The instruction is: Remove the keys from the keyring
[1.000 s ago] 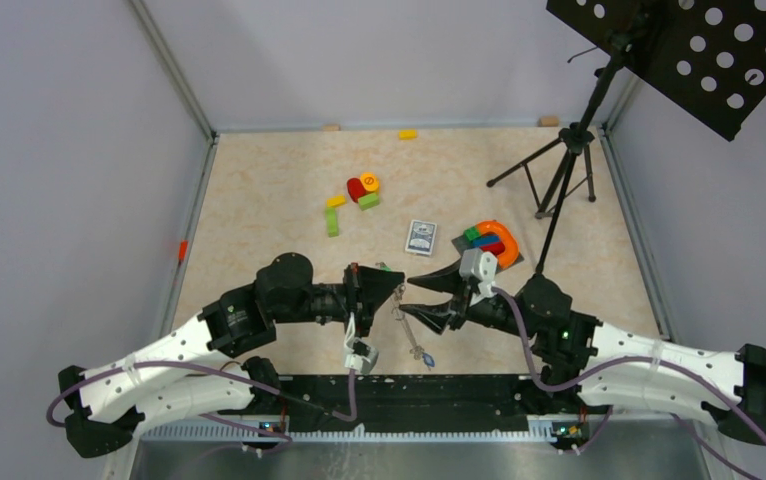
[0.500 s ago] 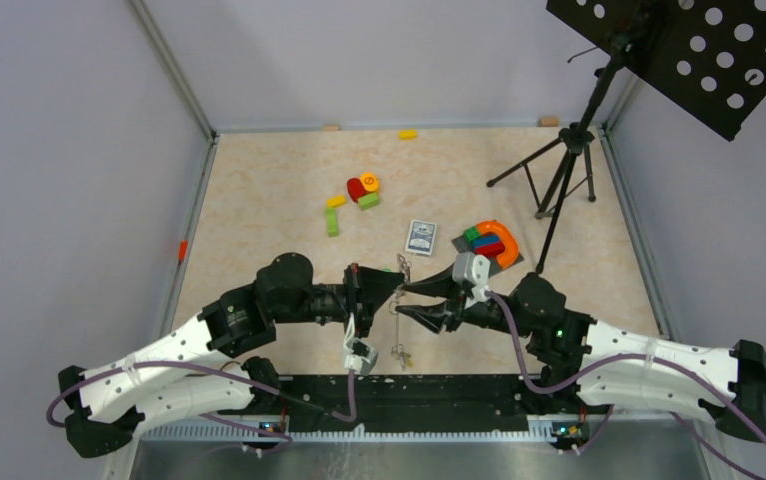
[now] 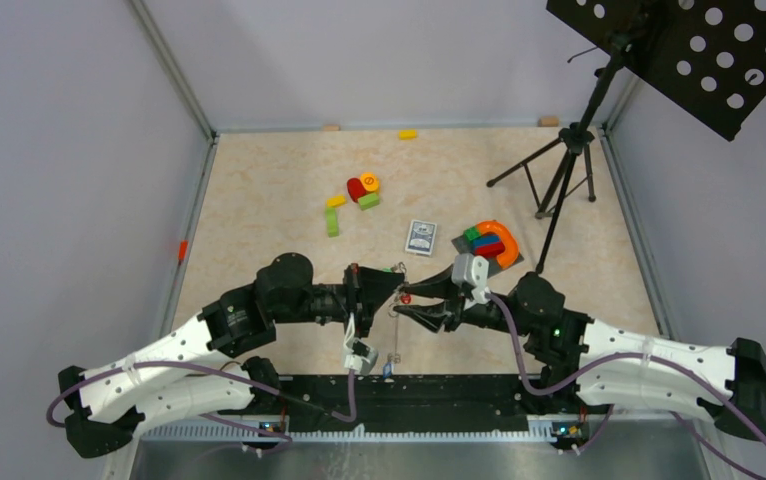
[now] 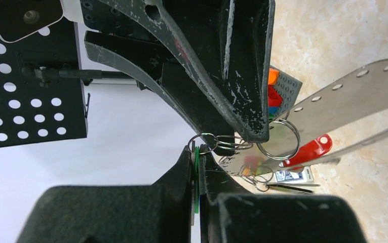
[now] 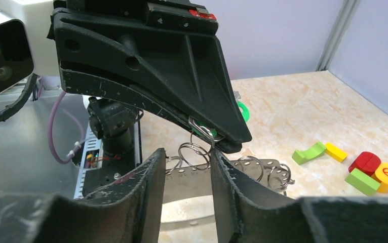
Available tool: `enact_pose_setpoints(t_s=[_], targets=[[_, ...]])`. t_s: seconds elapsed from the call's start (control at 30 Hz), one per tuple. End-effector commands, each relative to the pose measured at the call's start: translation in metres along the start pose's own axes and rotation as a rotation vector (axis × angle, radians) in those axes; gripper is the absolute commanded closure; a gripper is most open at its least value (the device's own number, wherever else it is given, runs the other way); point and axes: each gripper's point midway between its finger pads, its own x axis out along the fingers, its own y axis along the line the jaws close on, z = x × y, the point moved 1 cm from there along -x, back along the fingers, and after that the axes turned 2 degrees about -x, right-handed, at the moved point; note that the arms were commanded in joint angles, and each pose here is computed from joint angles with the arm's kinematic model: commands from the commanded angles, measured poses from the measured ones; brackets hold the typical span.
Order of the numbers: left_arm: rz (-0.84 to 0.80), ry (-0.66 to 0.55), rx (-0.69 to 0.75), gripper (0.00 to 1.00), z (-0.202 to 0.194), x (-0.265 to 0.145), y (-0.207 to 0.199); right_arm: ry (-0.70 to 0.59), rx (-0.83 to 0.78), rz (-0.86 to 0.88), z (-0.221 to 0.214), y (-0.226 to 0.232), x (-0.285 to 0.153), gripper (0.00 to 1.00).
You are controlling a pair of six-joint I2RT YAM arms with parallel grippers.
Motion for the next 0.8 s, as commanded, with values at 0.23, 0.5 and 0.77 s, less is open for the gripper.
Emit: enact_pose_setpoints(t_s=[0.23,0.5,0.77], targets=[[0.127,-0.035,0.041,1.00,0.014,-0.010,0.041,-0.054,-0.034,0.034,0.021,0.005,0.002,0.84],[0.125,-0.034,0.044,1.00,0.014,-0.010,0.041,-0.051,-0.015,0.023,0.019,0.006,-0.006,1.00],[0.130,-0.033,0.046,1.00,0.013,-0.009,0.042,-0.062,0.021,0.006,0.019,0.005,-0.008,1.00]])
